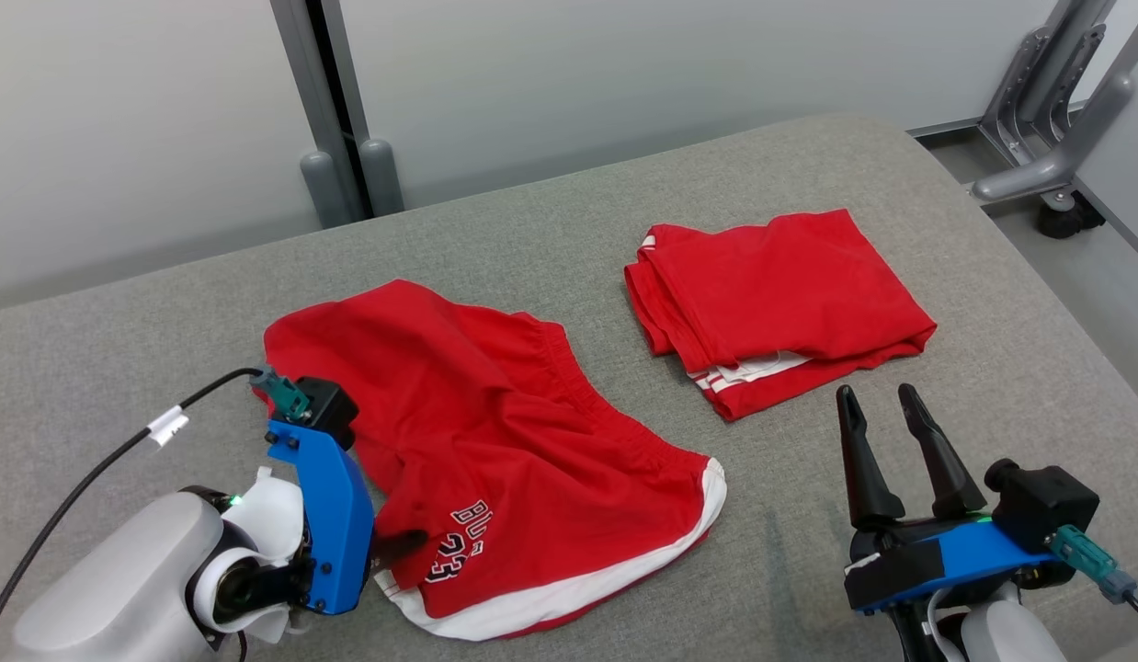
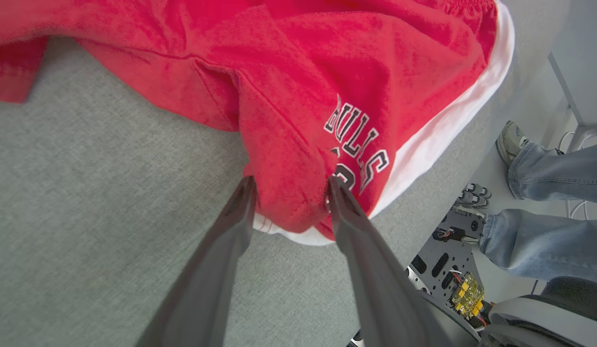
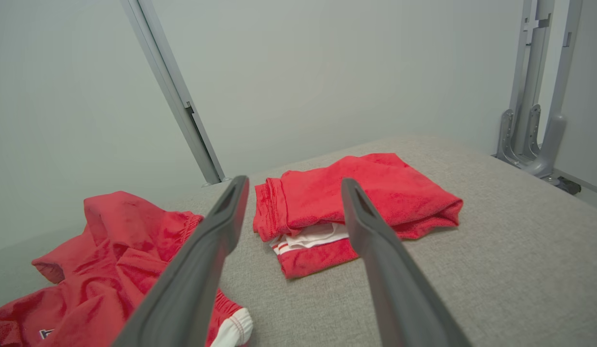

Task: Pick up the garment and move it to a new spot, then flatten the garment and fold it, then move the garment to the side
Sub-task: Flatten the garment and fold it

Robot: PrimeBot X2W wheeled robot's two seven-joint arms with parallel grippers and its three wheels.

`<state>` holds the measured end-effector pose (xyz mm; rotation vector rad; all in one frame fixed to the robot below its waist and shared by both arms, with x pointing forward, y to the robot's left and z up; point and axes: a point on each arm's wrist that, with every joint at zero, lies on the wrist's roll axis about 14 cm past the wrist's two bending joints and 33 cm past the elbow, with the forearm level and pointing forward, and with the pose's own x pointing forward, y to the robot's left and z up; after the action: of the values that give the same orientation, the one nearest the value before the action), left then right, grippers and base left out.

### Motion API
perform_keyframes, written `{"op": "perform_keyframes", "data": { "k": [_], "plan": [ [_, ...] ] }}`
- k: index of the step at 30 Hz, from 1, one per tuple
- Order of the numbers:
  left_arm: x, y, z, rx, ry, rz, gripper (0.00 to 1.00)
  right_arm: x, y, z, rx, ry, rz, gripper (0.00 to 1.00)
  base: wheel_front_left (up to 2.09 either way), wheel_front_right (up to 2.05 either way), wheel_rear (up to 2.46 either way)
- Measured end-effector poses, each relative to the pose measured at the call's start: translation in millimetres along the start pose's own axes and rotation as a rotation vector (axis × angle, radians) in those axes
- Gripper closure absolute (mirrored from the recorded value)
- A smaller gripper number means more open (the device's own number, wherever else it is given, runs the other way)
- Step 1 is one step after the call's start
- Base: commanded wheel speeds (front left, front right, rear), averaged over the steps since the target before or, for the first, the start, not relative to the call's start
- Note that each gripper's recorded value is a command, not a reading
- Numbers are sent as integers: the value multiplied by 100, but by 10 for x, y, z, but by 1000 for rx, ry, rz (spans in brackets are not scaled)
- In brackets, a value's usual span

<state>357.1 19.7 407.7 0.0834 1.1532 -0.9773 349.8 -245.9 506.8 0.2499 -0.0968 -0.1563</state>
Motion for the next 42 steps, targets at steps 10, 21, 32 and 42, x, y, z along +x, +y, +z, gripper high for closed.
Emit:
{"op": "perform_keyframes", "data": {
  "k": [10, 21, 32, 42],
  "plan": [
    [-475, 160, 365, -123, -202, 0, 100, 53, 111, 13, 8, -9, 32, 0, 0, 0, 0],
    [-936, 554, 392, -221, -265, 102, 100, 63, 183, -157, 2, 44, 58, 0, 0, 0, 0],
    [-506, 1150, 241, -356, -301, 220, 0, 81, 81, -208, -11, 70, 33, 0, 0, 0, 0],
    [-902, 1406, 426, -243, -502, 385, 0, 149, 272, -242, 6, 74, 88, 0, 0, 0, 0]
  ]
}}
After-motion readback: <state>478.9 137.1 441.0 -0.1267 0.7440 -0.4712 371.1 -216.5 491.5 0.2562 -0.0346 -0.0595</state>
